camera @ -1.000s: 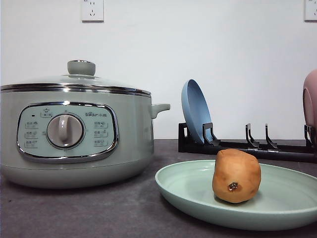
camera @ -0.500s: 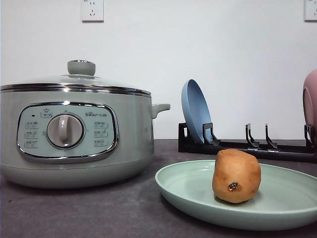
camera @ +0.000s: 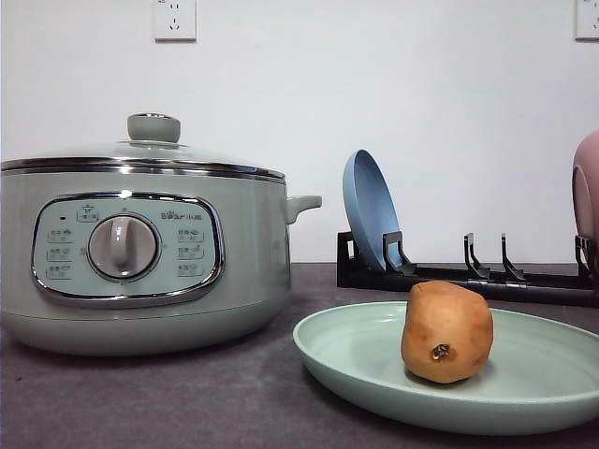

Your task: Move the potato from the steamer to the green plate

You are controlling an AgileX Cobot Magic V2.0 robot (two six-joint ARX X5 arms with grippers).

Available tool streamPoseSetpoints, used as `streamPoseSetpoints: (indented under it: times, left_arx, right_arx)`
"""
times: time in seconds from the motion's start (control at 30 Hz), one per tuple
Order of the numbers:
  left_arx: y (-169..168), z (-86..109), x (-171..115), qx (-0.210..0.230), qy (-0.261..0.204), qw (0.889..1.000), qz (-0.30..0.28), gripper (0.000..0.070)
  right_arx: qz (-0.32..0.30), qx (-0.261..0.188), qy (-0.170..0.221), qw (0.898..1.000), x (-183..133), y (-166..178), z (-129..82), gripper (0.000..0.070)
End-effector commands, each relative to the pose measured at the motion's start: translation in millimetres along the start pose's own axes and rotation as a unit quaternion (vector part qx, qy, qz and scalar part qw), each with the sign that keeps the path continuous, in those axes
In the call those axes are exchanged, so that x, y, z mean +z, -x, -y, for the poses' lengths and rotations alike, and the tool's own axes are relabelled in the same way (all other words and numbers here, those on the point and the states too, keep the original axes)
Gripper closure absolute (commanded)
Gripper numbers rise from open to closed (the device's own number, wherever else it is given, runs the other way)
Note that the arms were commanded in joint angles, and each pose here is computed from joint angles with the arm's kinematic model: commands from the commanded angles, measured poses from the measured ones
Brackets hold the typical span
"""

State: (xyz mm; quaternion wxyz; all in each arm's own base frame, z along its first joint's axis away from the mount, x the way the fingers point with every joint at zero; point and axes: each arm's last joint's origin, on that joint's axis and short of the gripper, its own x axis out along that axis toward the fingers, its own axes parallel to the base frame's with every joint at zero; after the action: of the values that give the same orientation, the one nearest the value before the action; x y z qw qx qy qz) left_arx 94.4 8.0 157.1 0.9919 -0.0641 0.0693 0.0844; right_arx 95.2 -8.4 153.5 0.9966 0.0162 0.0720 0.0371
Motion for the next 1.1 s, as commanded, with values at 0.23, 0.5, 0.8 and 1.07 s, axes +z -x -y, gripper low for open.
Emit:
streamPoseSetpoints:
  times: [0.23,0.5,0.8,1.07]
  left_arx:
    - [-1.9,-1.0,-7.1,0.004,0.002,1.0,-0.012,0.0697]
    - [-1.9,-1.0,-7.1,0.004,0.002,1.0,-0.012,0.0697]
    - [-1.9,-1.0,-7.1,0.004,0.002,1.0,-0.012,0.0697]
    - [-1.9,-1.0,-7.1,0.004,0.002,1.0,-0.012,0.0697]
  right_arx:
    - [-0.001,0.001,0.0,1.0,-1.3,-0.2,0.2,0.0699]
    - [-0.001,0.001,0.0,1.0,-1.3,-0.2,0.2,0.0699]
    - [-0.001,0.001,0.0,1.0,-1.3,-0.2,0.2,0.0699]
    - [-0.001,0.001,0.0,1.0,-1.4,-0.2,0.2,0.0699]
